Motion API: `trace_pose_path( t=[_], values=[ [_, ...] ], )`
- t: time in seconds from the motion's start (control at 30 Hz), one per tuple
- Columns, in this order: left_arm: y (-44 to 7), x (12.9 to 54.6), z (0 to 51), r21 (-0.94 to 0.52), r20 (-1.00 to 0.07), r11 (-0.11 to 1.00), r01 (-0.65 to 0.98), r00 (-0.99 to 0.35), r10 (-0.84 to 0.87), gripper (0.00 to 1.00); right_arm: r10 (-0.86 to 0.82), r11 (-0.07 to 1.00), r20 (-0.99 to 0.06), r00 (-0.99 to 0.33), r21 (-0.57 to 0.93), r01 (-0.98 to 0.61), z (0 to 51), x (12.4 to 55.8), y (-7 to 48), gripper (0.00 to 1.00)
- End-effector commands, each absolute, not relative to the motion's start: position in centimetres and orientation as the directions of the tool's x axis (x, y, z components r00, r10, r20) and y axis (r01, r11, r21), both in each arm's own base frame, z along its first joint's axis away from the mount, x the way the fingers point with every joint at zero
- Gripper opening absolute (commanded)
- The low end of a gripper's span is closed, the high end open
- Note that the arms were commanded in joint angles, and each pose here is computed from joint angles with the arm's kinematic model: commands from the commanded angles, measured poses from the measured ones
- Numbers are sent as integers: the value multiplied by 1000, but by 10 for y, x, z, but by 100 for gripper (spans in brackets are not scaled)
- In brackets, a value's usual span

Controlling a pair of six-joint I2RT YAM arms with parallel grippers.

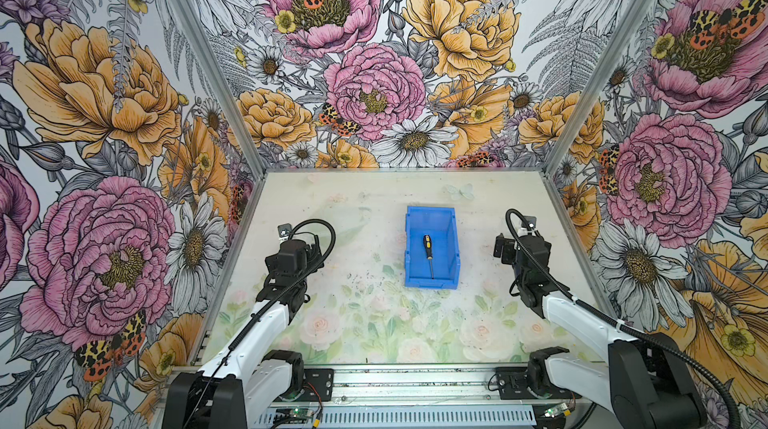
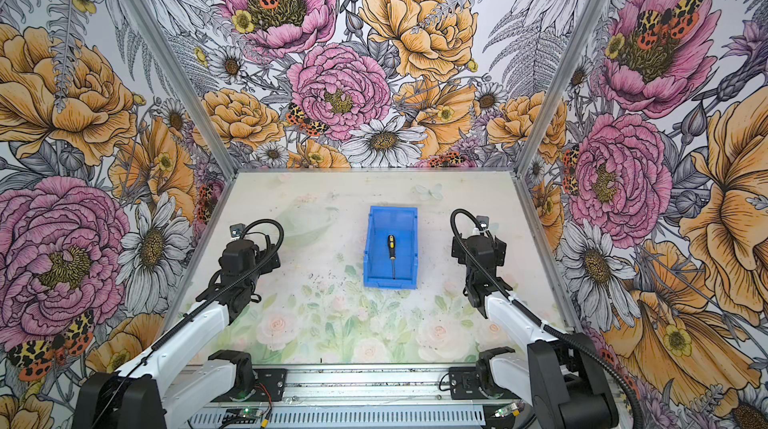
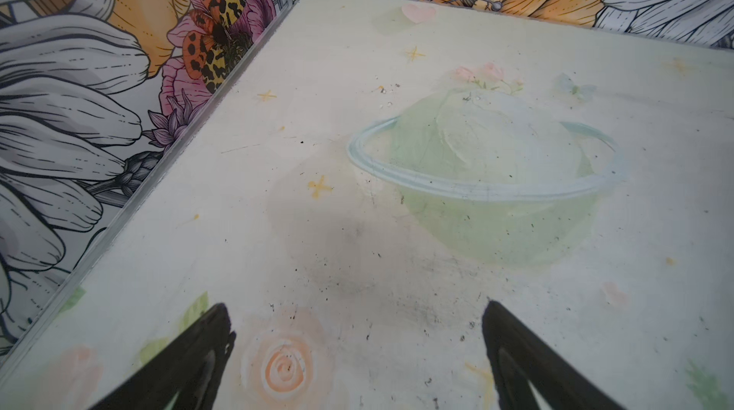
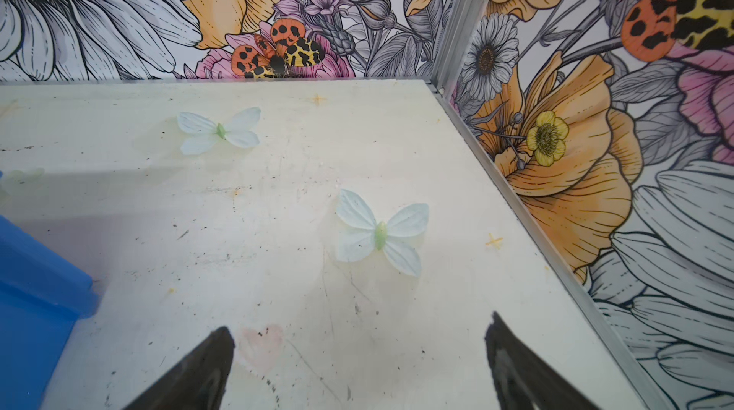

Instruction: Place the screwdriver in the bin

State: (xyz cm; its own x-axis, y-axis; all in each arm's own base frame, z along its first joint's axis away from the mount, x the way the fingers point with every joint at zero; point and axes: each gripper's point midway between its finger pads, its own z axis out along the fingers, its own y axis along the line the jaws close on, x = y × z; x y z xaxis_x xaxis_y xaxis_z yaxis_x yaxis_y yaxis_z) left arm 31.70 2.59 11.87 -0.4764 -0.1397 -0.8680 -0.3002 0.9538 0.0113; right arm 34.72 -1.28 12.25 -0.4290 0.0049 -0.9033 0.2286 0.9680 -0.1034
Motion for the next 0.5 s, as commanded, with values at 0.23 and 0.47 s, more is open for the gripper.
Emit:
trace_pose_path(
  t=[0.23,0.47],
  values=[
    [34,361,142,-11,-950,961,-275,-298,-96,99,23,967,-942,-336,-65,248,131,383,-19,100],
    [39,389,147,-31,-966,962,-273,-239,-99,99,-24,970,-931,-364,-110,218,128,403,-24,100]
  ],
)
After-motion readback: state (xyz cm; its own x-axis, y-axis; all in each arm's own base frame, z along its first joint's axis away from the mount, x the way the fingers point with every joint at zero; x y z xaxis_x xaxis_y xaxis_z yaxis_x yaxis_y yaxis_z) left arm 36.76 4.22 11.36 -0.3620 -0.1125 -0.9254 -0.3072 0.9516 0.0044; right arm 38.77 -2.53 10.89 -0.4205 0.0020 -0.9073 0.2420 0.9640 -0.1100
